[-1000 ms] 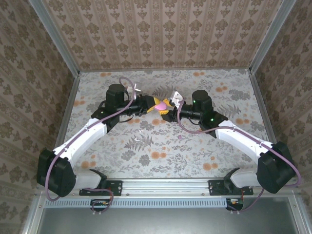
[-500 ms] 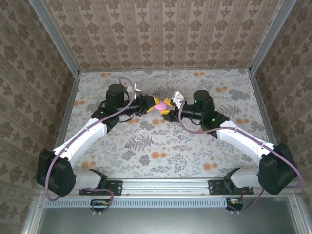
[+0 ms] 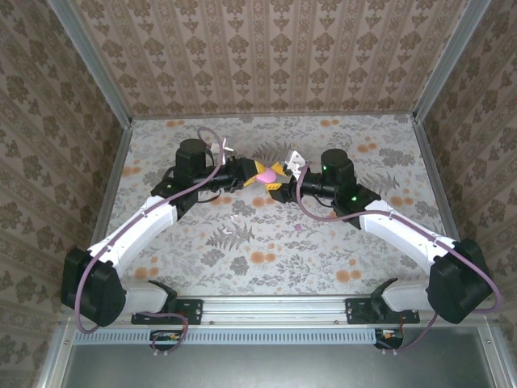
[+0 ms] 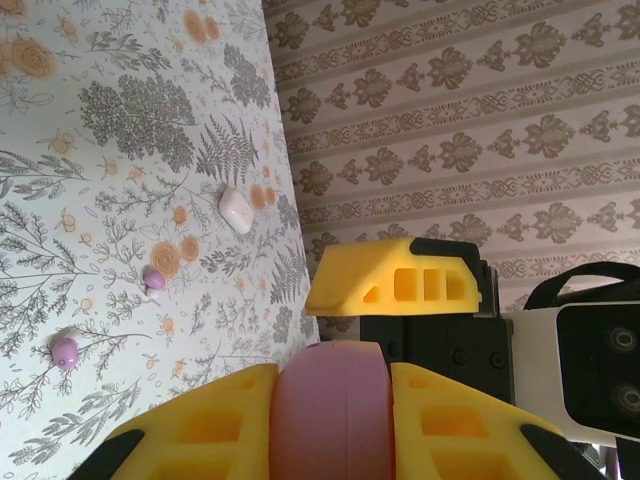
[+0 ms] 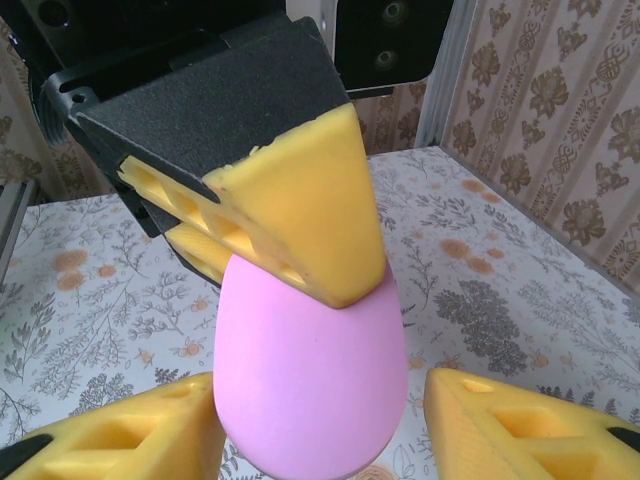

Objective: Insert the wireless bluetooth earbuds into the charging case

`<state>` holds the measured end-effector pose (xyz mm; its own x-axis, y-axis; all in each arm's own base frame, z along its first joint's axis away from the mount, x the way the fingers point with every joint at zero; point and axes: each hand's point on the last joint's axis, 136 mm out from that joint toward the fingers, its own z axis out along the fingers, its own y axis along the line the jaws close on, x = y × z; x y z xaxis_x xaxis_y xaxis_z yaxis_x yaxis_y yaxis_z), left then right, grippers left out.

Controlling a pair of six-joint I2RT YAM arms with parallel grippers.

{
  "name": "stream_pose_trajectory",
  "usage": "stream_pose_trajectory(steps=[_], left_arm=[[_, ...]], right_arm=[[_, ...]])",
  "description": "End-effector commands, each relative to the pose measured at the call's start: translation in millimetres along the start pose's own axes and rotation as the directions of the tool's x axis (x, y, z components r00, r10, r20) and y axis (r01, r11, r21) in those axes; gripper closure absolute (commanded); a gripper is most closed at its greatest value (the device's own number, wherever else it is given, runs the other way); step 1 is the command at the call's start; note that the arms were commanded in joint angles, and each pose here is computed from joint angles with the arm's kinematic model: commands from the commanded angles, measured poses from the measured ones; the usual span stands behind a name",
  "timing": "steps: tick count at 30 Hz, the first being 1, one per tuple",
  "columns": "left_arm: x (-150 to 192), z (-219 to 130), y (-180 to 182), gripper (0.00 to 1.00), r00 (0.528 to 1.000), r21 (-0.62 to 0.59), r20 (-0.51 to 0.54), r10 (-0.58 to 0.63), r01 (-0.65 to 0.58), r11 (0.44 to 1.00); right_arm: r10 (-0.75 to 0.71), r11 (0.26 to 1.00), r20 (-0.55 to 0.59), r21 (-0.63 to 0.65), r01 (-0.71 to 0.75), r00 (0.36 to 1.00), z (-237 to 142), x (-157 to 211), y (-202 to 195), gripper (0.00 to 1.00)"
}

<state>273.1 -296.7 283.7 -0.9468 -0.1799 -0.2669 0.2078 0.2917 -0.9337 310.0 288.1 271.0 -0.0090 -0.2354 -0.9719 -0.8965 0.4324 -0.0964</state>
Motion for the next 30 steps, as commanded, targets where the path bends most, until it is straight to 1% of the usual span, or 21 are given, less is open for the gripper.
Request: stream_pose_trajectory(steps=[1, 8, 11, 13, 15, 17, 19, 21, 23, 25, 26, 27, 29, 30], left_arm=[[-3.6, -5.4, -30.3, 0.9, 0.998, 0.072, 0.005, 0.059, -0.059, 0.996], [-2.2, -5.4, -29.1, 0.91, 0.998, 0.071, 0.003, 0.055, -0.055, 0.996], [-2.1, -5.3, -28.8, 0.91, 0.999, 0.07, 0.002, 0.054, -0.054, 0.996], [-2.6, -5.5, -30.1, 0.9, 0.998, 0.073, 0.004, 0.055, -0.056, 0.996], [-2.4, -5.3, -29.6, 0.9, 0.999, 0.072, 0.002, 0.055, -0.055, 0.996], [-2.9, -5.1, -29.0, 0.89, 0.998, 0.069, 0.005, 0.058, -0.058, 0.996], [-3.2, -5.7, -26.1, 0.84, 0.997, 0.051, 0.011, 0.07, -0.071, 0.996], [-3.9, -8.2, -26.0, 0.85, 0.995, 0.034, 0.022, 0.093, -0.094, 0.995], [-4.8, -10.6, -27.9, 0.83, 0.993, 0.03, 0.034, 0.11, -0.111, 0.993], [-6.1, -12.1, -27.6, 0.83, 0.992, 0.022, 0.044, 0.116, -0.117, 0.993], [-6.2, -12.0, -27.4, 0.77, 0.992, 0.021, 0.044, 0.116, -0.117, 0.993], [-6.0, -11.9, -27.4, 0.66, 0.992, 0.021, 0.042, 0.115, -0.116, 0.993], [-5.7, -11.4, -26.7, 0.6, 0.992, 0.017, 0.037, 0.117, -0.118, 0.993], [-5.9, -11.8, -26.1, 0.51, 0.992, 0.012, 0.039, 0.12, -0.121, 0.993]], right_arm=[[-0.017, 1.0, 0.042, 0.001, 0.017, 0.999, -1.1, -13.5, -2.8, 0.43], [-0.016, 1.0, 0.053, -0.018, 0.017, 0.998, 1.7, -17.2, -1.5, 0.44], [-0.014, 1.0, 0.051, -0.023, 0.016, 0.999, 2.4, -16.7, -1.3, 0.48], [-0.012, 1.0, 0.048, -0.027, 0.013, 0.999, 2.9, -16.1, -0.5, 0.49], [-0.012, 0.999, 0.05, -0.033, 0.013, 0.999, 3.0, -16.5, 0.5, 0.52], [-0.007, 0.999, 0.054, -0.039, 0.009, 0.999, 2.5, -17.5, 1.7, 0.54], [-0.007, 0.999, 0.056, -0.045, 0.01, 0.998, 0.6, -18.8, 3.4, 0.56], [-0.008, 0.999, 0.056, -0.049, 0.011, 0.998, -1.3, -19.7, 5.1, 0.57], [-0.008, 0.998, 0.045, -0.063, 0.011, 0.999, -2.7, -19.4, 7.6, 0.59], [-0.002, 0.997, 0.036, -0.074, 0.004, 0.999, -3.8, -19.6, 9.7, 0.59], [-0.002, 0.997, 0.034, -0.075, 0.004, 0.999, -4.2, -19.2, 10.3, 0.59], [0.0, 0.997, 0.033, -0.077, 0.003, 0.999, -4.3, -18.9, 10.8, 0.59], [-0.001, 0.997, 0.028, -0.075, 0.003, 1.0, -4.4, -17.4, 10.5, 0.6], [0.003, 0.997, 0.026, -0.073, -0.001, 1.0, -4.3, -16.6, 10.2, 0.6]])
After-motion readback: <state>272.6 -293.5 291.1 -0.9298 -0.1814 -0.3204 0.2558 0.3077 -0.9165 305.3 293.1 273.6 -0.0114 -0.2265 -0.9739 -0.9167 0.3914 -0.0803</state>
